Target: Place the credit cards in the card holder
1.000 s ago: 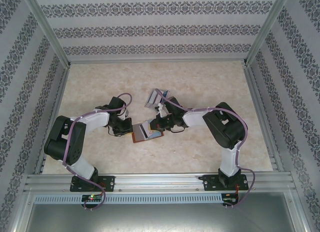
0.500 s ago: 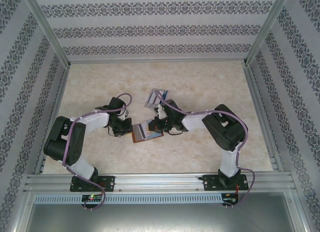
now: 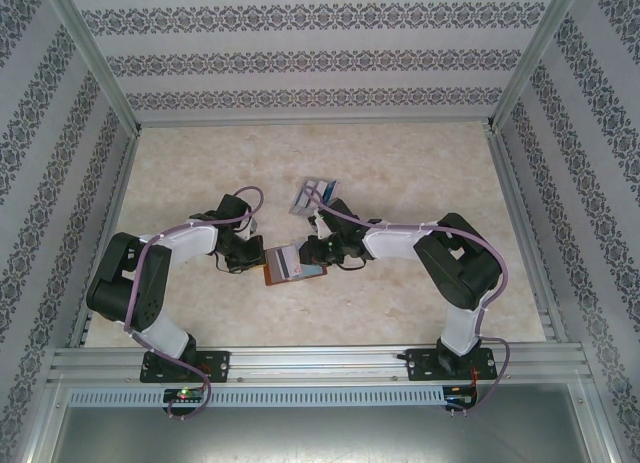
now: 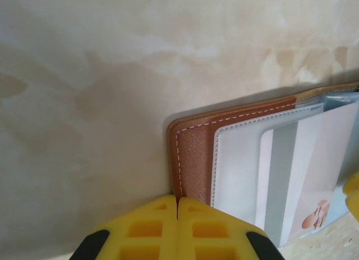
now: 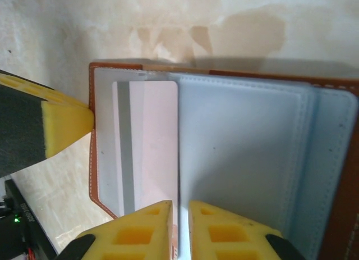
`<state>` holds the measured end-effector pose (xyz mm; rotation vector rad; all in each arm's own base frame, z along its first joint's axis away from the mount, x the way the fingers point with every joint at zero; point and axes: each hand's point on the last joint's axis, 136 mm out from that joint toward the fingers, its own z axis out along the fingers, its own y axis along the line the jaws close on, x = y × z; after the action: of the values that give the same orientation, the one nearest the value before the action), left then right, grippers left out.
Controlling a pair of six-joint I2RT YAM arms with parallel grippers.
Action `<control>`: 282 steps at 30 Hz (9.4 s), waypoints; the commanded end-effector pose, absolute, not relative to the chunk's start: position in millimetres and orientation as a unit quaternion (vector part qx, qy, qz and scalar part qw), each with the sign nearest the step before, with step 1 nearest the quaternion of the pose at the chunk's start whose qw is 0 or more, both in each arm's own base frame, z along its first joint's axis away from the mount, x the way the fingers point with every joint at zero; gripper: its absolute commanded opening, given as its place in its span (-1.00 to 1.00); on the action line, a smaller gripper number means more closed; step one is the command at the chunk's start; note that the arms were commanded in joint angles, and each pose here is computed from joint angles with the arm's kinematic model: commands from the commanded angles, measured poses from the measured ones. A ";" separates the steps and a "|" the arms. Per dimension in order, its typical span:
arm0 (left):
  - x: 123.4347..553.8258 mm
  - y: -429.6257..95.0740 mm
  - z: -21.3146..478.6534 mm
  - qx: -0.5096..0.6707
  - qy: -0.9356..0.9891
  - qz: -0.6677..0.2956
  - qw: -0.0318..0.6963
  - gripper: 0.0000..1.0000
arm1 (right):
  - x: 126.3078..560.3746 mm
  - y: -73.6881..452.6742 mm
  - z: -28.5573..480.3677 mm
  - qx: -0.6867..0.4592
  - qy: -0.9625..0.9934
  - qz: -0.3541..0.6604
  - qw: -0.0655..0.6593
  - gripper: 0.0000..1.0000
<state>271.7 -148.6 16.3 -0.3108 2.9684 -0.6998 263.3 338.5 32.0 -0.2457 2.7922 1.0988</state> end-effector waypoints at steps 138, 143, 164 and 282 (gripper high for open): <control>264.5 -146.5 -2.1 -0.126 0.963 -0.234 0.039 -1.00 | 251.8 321.0 36.5 -0.100 0.962 0.238 0.087 0.02; 265.4 -147.0 -1.6 -0.126 0.963 -0.234 0.039 -1.00 | 249.4 323.3 26.9 -0.095 0.964 0.239 0.071 0.02; 266.7 -150.7 -3.5 -0.129 0.960 -0.245 0.037 -1.00 | 239.8 419.5 77.3 -0.165 0.890 0.421 0.057 -0.04; 288.4 -146.7 13.4 -0.184 0.926 -0.327 0.044 -1.00 | 277.7 312.7 49.3 -0.141 0.947 0.234 0.169 -0.02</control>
<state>283.8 -153.3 17.4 -0.5842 2.8255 -1.0801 272.8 313.0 32.7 -0.3642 2.7378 0.7091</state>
